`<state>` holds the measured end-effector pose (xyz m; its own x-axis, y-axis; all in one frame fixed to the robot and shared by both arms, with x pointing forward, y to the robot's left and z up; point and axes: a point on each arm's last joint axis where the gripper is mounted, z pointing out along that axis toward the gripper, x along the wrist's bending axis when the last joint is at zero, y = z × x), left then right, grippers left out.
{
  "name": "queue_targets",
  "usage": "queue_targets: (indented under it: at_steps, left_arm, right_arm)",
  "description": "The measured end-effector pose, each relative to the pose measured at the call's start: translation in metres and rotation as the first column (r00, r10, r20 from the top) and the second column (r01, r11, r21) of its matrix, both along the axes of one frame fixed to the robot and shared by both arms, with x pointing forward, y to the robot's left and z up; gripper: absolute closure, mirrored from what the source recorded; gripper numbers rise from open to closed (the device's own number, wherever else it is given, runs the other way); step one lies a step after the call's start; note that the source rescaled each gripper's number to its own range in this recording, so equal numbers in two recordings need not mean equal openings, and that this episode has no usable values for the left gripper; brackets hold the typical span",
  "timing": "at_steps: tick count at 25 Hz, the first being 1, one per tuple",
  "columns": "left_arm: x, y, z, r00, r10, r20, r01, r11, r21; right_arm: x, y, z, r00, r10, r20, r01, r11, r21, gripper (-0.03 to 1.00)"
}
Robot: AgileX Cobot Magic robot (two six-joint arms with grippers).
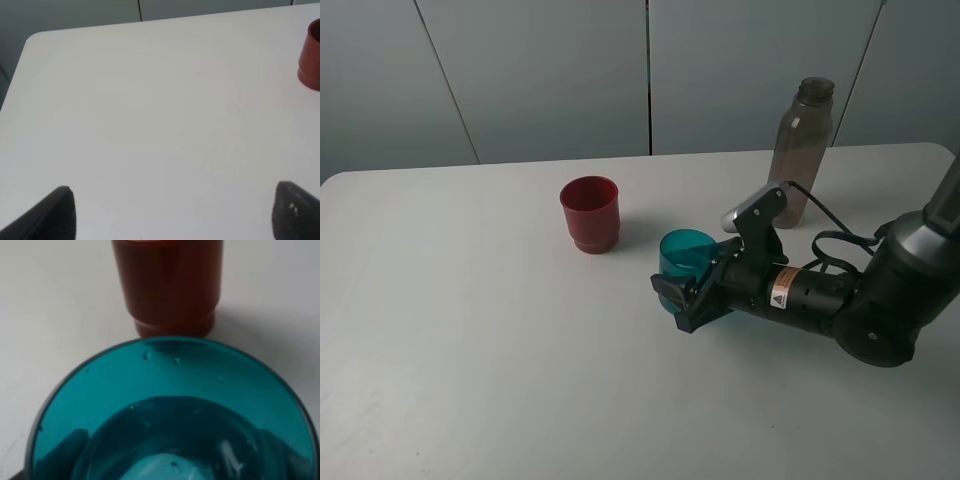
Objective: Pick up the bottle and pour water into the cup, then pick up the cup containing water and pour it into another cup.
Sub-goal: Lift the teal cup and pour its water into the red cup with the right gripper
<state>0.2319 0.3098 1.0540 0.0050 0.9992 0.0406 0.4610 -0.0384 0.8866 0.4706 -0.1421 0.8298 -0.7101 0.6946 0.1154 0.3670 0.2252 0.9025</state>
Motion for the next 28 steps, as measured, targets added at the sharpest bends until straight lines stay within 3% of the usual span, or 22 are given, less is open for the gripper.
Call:
queue_targets:
  at_steps: [18, 28]
  left_arm:
    - [0.000, 0.000, 0.000, 1.000, 0.001, 0.000, -0.001, 1.000, -0.002]
    - [0.000, 0.000, 0.000, 1.000, 0.001, 0.000, -0.001, 1.000, -0.002]
  right_arm:
    - [0.001, 0.000, 0.002, 1.000, -0.005, 0.020, 0.004, 1.000, 0.007, 0.88]
    - [0.005, 0.002, 0.033, 0.996, -0.005, 0.090, 0.003, 1.000, 0.019, 0.88]
